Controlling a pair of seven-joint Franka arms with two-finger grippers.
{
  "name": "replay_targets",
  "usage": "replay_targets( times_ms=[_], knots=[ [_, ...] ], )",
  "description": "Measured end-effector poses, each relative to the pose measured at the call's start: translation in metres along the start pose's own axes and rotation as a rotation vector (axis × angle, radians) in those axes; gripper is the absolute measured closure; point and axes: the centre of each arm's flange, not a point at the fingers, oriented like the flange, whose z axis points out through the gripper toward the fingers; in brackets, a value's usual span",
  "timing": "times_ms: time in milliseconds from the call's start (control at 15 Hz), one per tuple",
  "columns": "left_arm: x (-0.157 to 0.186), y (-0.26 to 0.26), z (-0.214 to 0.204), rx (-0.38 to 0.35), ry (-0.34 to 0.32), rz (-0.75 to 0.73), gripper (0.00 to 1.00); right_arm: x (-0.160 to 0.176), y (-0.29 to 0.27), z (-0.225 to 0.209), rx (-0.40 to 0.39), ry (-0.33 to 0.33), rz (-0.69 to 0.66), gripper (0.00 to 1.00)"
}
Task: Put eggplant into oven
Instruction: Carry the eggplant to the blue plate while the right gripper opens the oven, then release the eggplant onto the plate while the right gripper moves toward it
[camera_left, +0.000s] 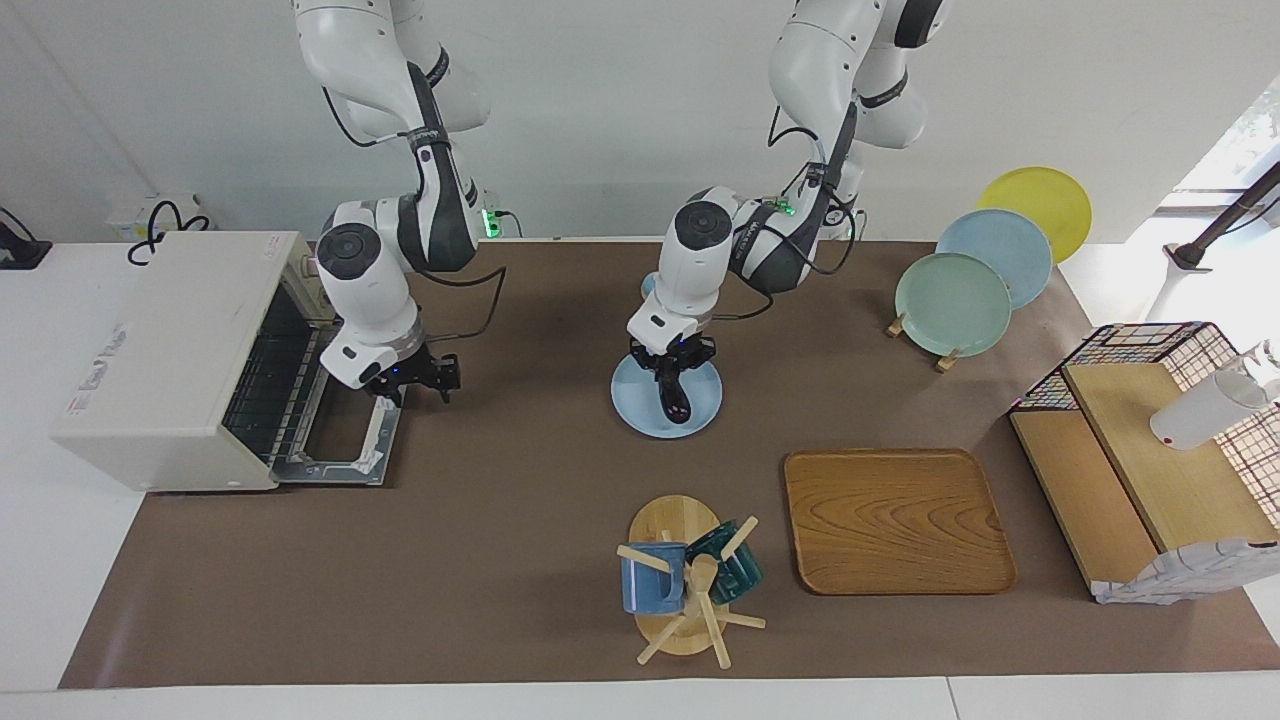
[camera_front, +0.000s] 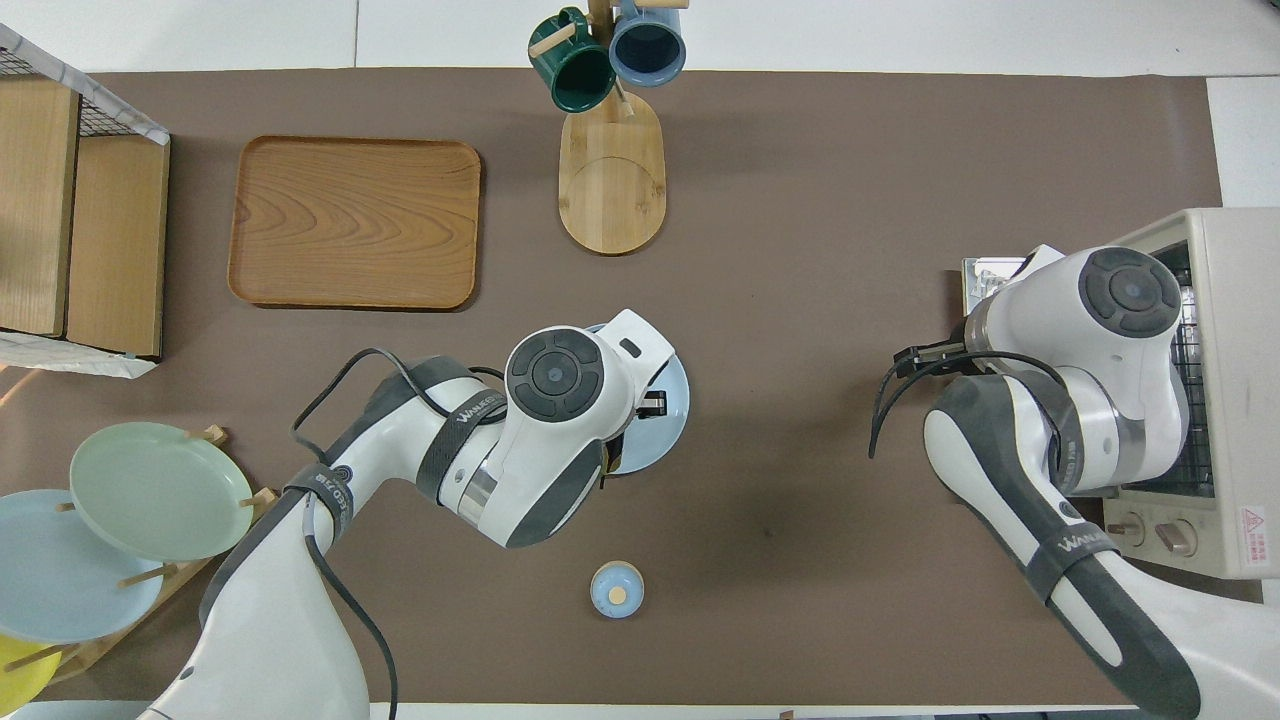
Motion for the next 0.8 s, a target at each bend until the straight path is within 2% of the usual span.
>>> replay_targets(
  times_ms=[67, 200, 267, 467, 667, 800],
  knots=[
    [0.001, 0.000, 0.000, -0.001, 0.003, -0.001, 0.70, 0.000, -0.005, 0.000, 0.000, -0.004, -0.009, 0.03],
    [0.004, -0.002, -0.002, -0.004, 0.008, -0.006, 0.70, -0.001, -0.017, -0.001, -0.001, -0.007, -0.032, 0.00],
    [0.006, -0.003, -0.003, -0.005, 0.011, -0.009, 0.65, -0.001, -0.021, -0.002, -0.001, -0.006, -0.040, 0.00],
    [0.018, -0.013, -0.014, -0.010, 0.024, -0.034, 0.35, 0.000, -0.024, -0.004, -0.001, -0.001, -0.044, 0.00],
    [0.045, -0.045, -0.053, 0.001, 0.014, -0.078, 0.01, -0.001, -0.035, -0.011, -0.001, 0.007, -0.065, 0.00],
    [0.062, -0.074, -0.089, 0.010, 0.003, -0.081, 0.00, -0.001, -0.059, -0.020, 0.000, 0.026, -0.108, 0.00]
  ],
)
